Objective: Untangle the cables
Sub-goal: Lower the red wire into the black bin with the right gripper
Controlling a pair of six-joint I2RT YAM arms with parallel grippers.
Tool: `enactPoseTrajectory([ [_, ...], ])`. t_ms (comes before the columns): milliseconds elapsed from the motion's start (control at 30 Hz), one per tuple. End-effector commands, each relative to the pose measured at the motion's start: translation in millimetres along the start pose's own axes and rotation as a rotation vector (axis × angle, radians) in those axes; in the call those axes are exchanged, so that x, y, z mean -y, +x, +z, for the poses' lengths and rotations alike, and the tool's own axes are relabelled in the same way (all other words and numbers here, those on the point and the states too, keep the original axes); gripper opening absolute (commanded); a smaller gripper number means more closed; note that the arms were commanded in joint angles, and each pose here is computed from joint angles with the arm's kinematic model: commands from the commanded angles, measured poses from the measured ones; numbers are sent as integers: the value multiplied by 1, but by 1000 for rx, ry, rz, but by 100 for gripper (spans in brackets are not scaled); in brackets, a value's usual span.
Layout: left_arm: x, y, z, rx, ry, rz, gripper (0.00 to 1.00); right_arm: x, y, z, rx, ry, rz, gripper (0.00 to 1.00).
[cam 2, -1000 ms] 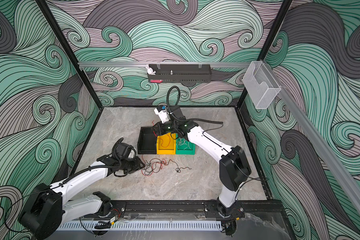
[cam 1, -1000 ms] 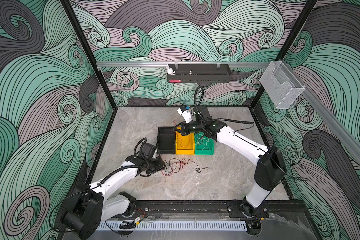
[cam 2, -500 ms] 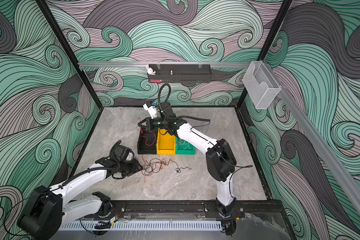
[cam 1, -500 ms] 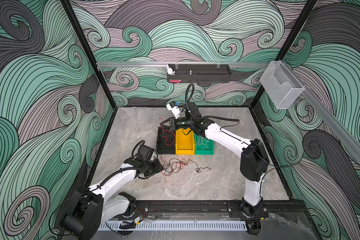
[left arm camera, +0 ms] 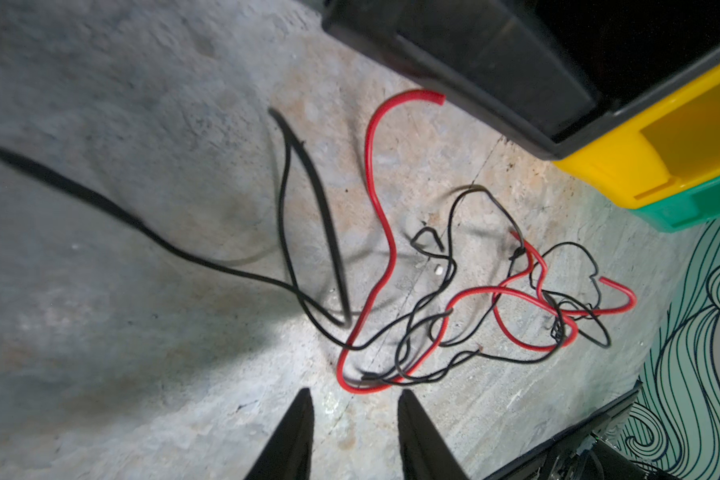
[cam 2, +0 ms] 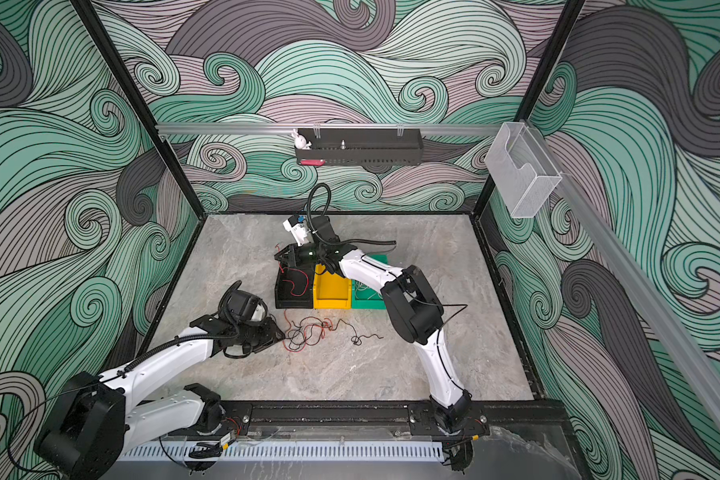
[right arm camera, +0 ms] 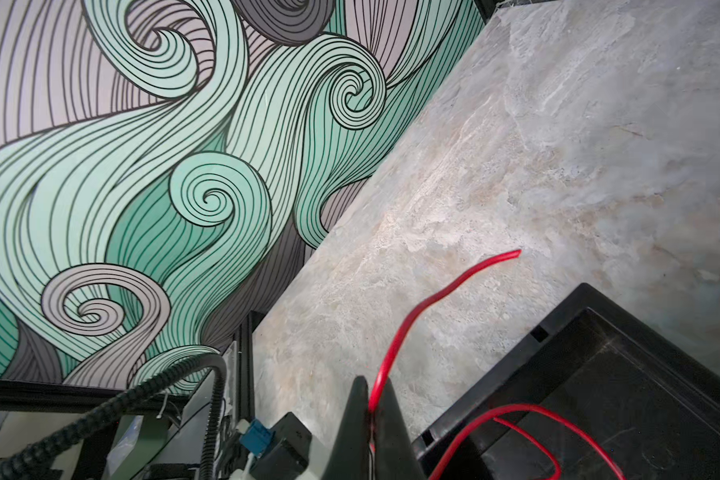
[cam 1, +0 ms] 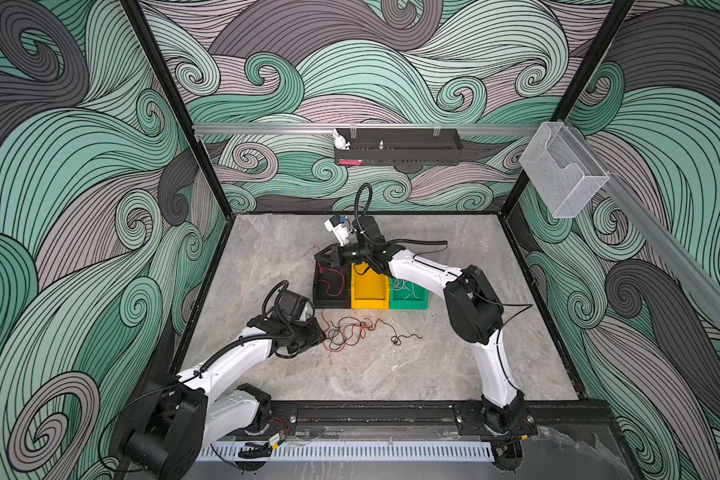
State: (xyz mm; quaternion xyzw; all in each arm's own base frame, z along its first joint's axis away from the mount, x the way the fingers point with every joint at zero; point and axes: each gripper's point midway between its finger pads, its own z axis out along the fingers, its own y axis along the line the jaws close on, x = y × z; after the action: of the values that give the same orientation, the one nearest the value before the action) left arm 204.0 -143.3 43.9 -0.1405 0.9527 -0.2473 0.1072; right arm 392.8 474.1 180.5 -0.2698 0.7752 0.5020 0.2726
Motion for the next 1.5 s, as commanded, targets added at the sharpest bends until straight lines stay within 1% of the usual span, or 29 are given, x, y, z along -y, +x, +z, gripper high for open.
enactPoseTrajectory([
  [0, -5, 5, -2, -7, -6, -13, 38, 5, 2, -16, -11, 77, -74, 0],
  [367, -4, 3, -3, -3, -4, -14, 38, 32, 55, -26, -198, 235, -82, 0],
  [533, -4, 3, -3, -3, -5, -13, 37, 39, 73, -18, -276, 261, -56, 0],
  [633, -3, 2, -4, 1, -2, -11, 37, 44, 84, -14, -332, 310, -43, 0],
  [767, -4, 3, -4, -1, -2, -13, 37, 51, 92, -11, -387, 389, -64, 0],
  [900, -4, 3, -4, 0, 0, -12, 37, 55, 93, -11, -412, 433, -67, 7],
  [967, -3, 3, -5, 3, 3, -11, 37, 57, 90, -14, -411, 457, -74, 17],
  [1067, -4, 4, -6, 6, 3, -11, 37, 53, 84, -18, -402, 468, -84, 23],
  [1300, -2, 2, -10, 18, 6, -10, 37, 32, 66, -33, -372, 453, -101, 26],
  [1467, -1, 1, -13, 26, 9, -8, 37, 12, 53, -51, -340, 446, -129, 30],
])
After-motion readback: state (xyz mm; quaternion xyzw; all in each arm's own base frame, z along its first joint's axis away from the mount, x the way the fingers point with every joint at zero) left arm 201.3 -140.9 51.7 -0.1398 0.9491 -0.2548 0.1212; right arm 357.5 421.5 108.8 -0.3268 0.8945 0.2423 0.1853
